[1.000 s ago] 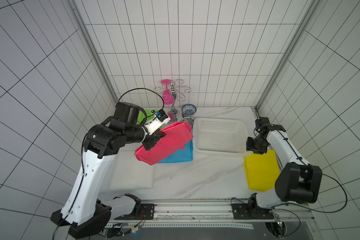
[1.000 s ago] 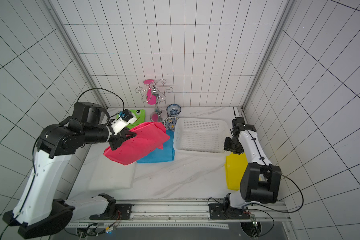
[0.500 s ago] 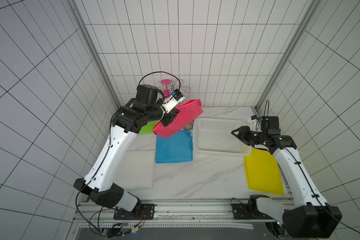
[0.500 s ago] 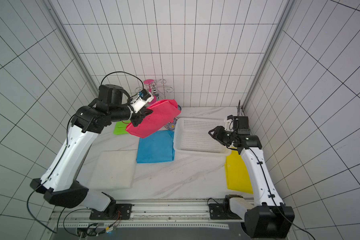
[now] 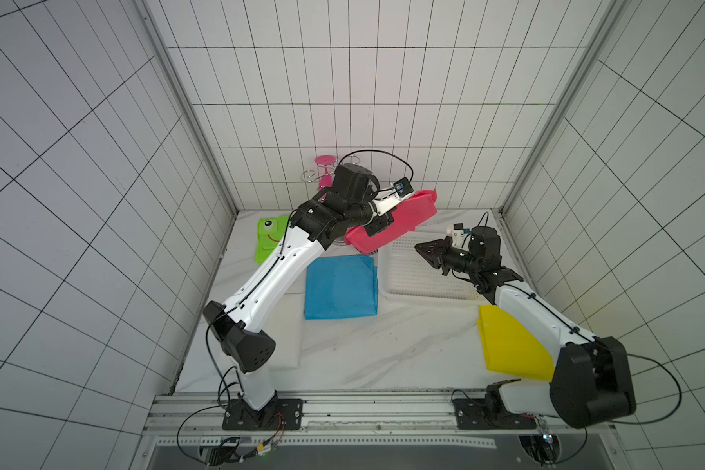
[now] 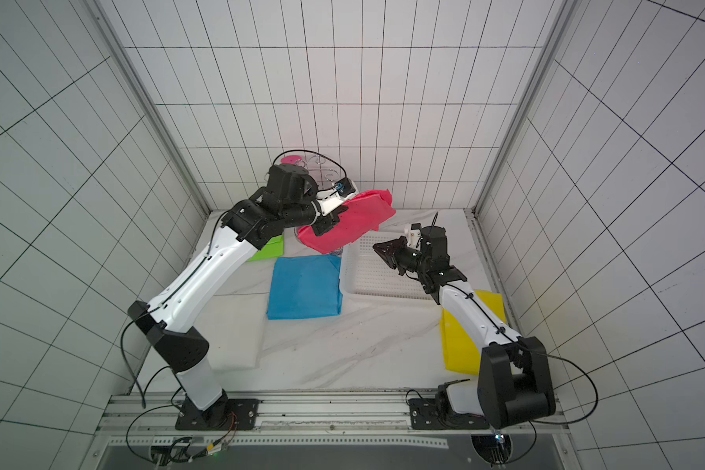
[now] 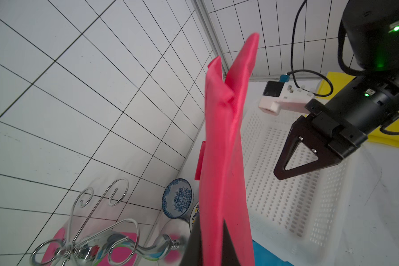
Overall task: Put the folded raincoat in the basket
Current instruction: Place the raincoat in the basket.
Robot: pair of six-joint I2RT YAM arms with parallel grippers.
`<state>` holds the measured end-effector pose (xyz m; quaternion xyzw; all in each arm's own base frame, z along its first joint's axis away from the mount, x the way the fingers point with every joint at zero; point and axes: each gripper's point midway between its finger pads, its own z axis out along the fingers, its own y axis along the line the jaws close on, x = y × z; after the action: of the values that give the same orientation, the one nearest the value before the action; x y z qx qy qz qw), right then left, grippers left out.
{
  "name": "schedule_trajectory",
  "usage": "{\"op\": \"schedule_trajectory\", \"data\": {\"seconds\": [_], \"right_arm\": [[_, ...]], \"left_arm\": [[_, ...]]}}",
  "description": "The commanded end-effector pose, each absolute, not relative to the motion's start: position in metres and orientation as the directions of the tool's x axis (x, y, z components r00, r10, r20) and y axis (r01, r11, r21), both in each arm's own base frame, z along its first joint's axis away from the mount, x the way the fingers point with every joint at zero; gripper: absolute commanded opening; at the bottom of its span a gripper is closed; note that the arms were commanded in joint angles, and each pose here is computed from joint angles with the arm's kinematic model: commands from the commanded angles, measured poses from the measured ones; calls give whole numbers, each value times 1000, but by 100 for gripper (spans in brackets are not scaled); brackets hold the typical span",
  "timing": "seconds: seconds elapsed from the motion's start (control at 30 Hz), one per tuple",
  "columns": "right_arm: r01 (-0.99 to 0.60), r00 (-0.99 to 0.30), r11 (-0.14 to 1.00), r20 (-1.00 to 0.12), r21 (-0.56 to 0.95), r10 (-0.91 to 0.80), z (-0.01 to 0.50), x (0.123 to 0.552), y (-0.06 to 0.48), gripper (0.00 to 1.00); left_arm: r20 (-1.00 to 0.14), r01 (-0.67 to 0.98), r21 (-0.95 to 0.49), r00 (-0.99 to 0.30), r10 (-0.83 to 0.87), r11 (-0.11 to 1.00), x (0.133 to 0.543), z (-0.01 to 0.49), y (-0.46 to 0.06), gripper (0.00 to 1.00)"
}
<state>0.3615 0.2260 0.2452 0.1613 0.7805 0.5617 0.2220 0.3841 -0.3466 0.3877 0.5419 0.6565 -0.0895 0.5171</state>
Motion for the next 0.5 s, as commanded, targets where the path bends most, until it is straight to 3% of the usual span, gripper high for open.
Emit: {"op": "schedule_trajectory", "data": {"seconds": [0.0, 0.17, 0.33, 0.47], "right_arm": [[18, -776, 244, -140, 970, 615, 251, 392, 213, 8], [77, -728, 240, -110, 968, 677, 221, 440, 188, 3], [44, -681, 80, -29, 996, 732, 219, 480, 175, 2], [63, -649, 33, 16, 997, 760, 213, 502, 155, 3]], "left_arm": [[-769, 724, 557, 265, 582, 406, 401, 416, -371, 0], [-761, 697, 589, 309, 571, 408, 413, 411, -397, 0], [-690, 651, 675, 388, 610, 349, 416, 396, -421, 0], [-603, 565, 763, 448, 660, 314, 423, 380, -442, 0]]}}
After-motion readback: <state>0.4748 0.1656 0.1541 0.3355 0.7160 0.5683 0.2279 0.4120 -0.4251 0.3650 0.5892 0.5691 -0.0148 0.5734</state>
